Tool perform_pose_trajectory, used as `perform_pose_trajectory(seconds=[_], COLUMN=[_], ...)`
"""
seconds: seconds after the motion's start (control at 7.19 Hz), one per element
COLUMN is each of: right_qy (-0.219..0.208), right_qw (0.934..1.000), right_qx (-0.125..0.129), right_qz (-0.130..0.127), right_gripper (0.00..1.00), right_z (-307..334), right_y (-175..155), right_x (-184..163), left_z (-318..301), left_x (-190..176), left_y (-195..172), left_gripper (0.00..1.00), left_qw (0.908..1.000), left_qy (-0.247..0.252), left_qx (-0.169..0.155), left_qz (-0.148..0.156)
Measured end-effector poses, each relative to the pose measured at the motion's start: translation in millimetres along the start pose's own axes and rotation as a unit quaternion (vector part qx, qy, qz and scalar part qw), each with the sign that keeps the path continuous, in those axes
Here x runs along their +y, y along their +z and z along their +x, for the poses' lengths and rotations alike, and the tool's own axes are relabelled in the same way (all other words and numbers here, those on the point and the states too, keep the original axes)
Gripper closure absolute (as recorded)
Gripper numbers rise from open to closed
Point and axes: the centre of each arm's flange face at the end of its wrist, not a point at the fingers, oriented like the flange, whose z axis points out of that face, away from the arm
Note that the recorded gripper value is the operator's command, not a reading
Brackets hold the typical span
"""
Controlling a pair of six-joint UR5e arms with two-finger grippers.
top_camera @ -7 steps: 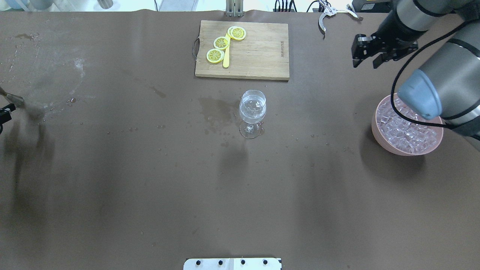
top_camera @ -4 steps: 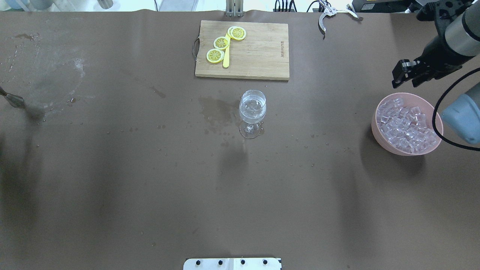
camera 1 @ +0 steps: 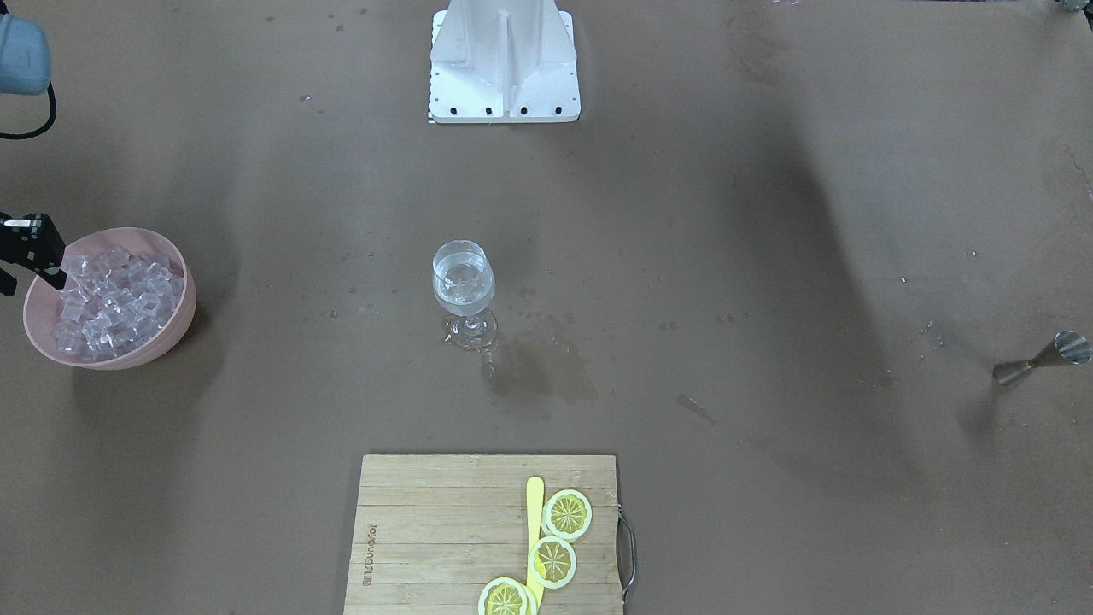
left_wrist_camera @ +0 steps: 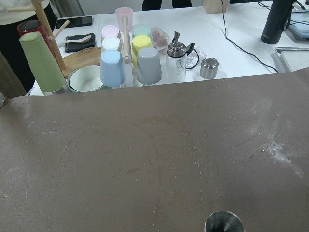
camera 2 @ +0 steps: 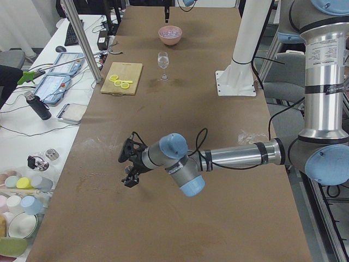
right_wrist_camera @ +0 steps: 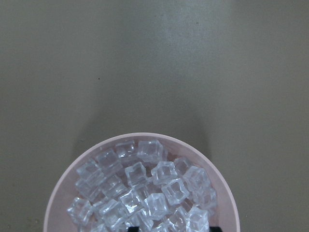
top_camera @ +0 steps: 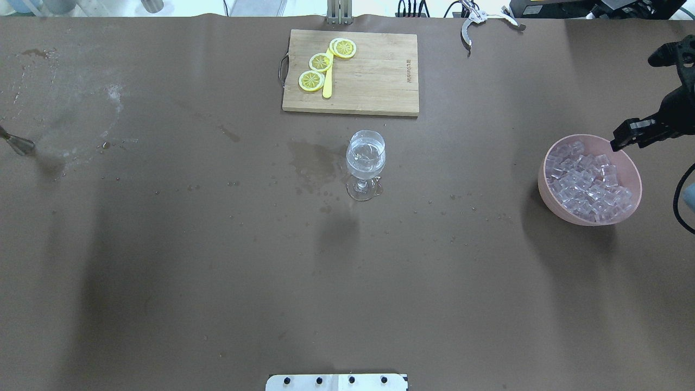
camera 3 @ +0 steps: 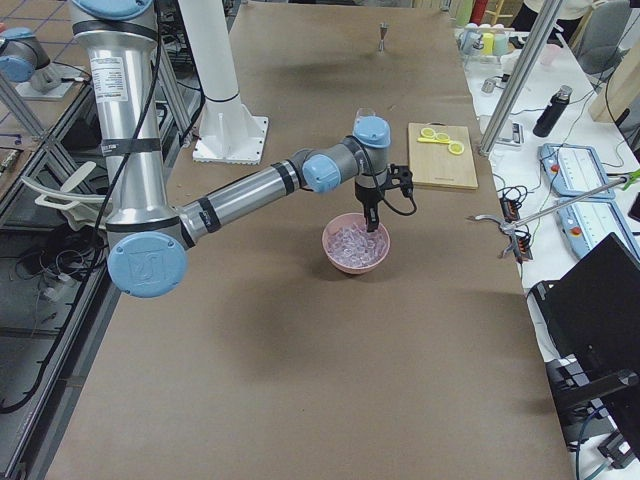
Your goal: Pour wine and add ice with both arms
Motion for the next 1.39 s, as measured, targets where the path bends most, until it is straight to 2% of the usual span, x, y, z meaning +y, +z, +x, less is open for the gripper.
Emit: perform_pose_trajectory(seconds=[0.28,0.42,0.7,0.97,1.25,1.39], right_qy=[0.001,0.003,0.007,0.008,0.029,0.046], right_qw=[1.0,1.0,1.0,0.9999,0.9993,0.9984], right_qx=[-0.001,-0.002,-0.003,-0.005,-0.015,-0.024], right_qz=[0.001,0.001,0.002,0.007,0.019,0.025], right_gripper=[0.4,0.02,0.0,0.0,0.01,0.02], right_z=[2.5,2.6,2.0,0.6,16.2,45.7], right_y=[1.1,0.5,-1.4,-6.6,-41.8,-64.6], right_x=[0.2,1.1,2.3,0.9,-0.2,-0.6], left_z=[13.6,16.2,21.9,31.6,41.3,44.5], left_x=[-38.7,-45.0,-48.4,-53.6,-70.3,-77.4], left_y=[-7.3,-6.0,-6.5,-13.8,-17.0,-17.8], left_gripper=[0.02,0.02,0.02,0.02,0.02,0.02], left_qw=[0.9986,0.997,0.9922,0.9879,0.9853,0.9844], left_qy=[-0.014,-0.026,-0.051,-0.058,-0.064,-0.068], left_qx=[0.006,0.012,0.026,0.026,0.022,0.02], left_qz=[-0.05,-0.071,-0.111,-0.141,-0.157,-0.161])
